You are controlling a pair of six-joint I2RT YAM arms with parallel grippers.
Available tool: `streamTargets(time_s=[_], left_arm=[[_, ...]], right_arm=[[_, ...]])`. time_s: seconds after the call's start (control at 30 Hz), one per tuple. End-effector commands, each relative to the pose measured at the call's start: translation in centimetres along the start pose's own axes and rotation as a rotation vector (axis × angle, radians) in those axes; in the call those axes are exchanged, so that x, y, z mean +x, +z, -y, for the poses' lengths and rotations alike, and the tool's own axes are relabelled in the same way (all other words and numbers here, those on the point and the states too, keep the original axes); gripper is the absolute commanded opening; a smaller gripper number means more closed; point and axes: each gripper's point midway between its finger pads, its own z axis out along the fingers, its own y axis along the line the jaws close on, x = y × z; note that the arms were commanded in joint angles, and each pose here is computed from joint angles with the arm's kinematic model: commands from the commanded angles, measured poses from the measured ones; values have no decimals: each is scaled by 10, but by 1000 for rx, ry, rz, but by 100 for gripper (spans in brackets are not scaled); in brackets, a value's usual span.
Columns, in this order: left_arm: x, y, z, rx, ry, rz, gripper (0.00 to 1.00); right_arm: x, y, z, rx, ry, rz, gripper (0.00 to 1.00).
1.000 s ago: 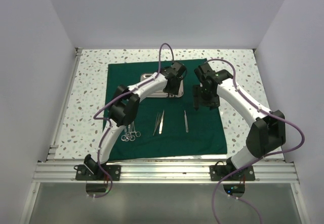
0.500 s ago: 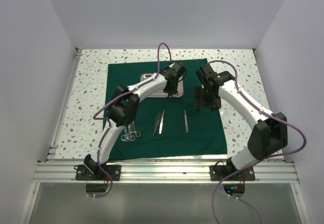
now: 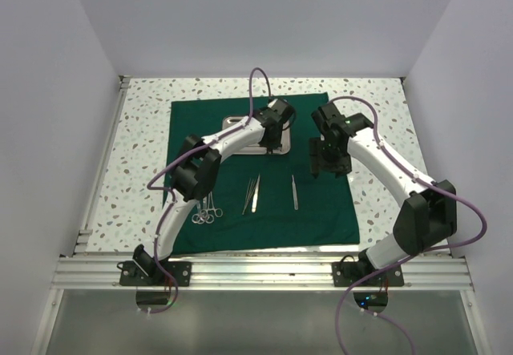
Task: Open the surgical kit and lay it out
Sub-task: Pick up the medical item from the container, then place the medical item in the surgical kit.
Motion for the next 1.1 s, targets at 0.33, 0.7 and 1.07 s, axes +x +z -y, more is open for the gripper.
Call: streamTargets(time_s=[0.33, 0.7, 1.07], left_arm=[[-25, -81, -1, 5, -124, 40, 0], [27, -143, 43, 36, -218, -16, 0], [134, -153, 99, 36, -216, -134, 0]], right_arm=[[-46, -49, 2, -32, 62, 189, 63], [-37, -49, -5, -111, 88, 235, 63], [-18, -43, 0, -133, 105, 245, 63]])
